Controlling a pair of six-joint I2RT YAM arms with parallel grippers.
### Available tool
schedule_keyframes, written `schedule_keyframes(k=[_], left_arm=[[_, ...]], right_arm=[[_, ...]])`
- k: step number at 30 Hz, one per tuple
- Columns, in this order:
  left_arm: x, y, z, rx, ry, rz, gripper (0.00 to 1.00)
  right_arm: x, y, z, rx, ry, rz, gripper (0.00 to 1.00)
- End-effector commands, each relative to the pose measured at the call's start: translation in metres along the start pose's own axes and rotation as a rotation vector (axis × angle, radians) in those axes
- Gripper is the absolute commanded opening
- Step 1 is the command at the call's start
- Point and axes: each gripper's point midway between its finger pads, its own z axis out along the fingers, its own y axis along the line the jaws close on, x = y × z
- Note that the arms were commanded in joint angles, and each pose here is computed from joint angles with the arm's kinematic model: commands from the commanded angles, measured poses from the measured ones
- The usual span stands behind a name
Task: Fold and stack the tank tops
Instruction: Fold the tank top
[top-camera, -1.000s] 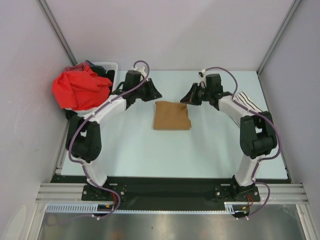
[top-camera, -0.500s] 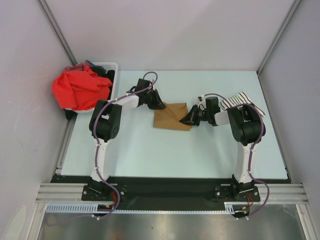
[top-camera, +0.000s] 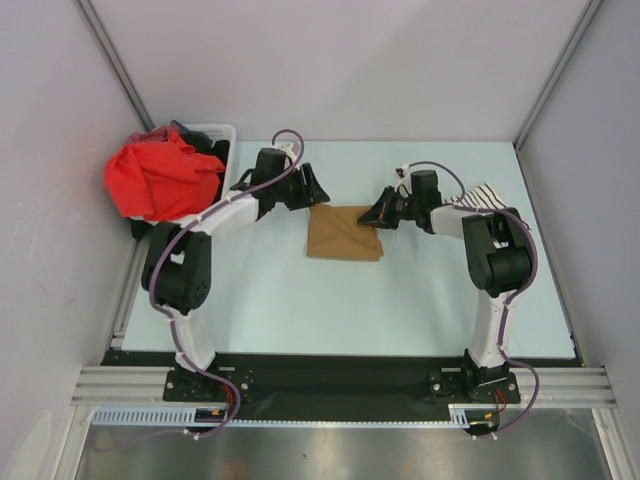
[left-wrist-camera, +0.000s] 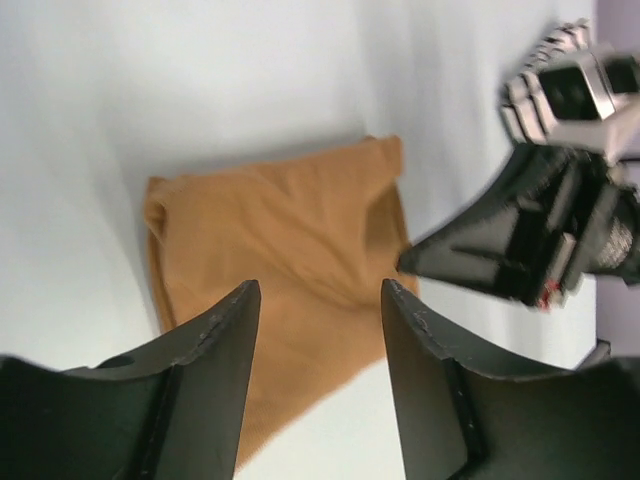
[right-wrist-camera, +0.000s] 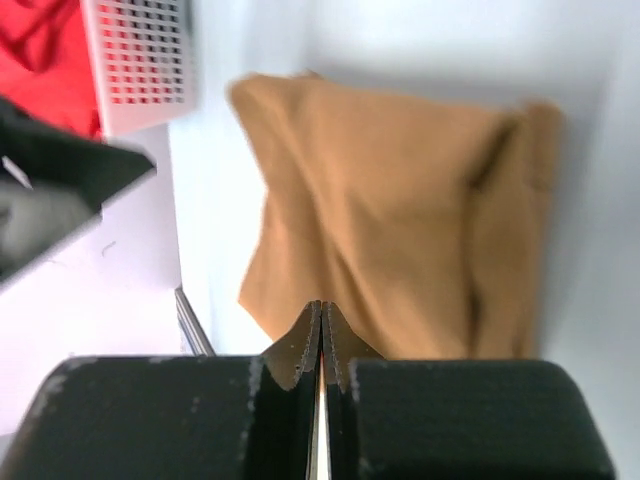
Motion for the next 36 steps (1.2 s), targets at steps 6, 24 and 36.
schedule_keyframes(k=[6, 24, 36], left_arm=[[0.039, -0.058, -0.023, 0.253, -0.003, 0.023, 0.36], [0.125, 0.038, 0.010, 0.066, 0.159, -0.088, 0.23], [0.051, 0.001, -0.015, 0.074, 0.051, -0.003, 0.59]], right_arm=[[-0.019, 0.042, 0.015, -0.084, -0.005, -0.074, 0.04], [-0.082, -0.020, 0.049, -0.105, -0.025, 0.056, 0.02], [-0.043, 0.065, -0.010, -0.170, -0.008, -0.072, 0.06]])
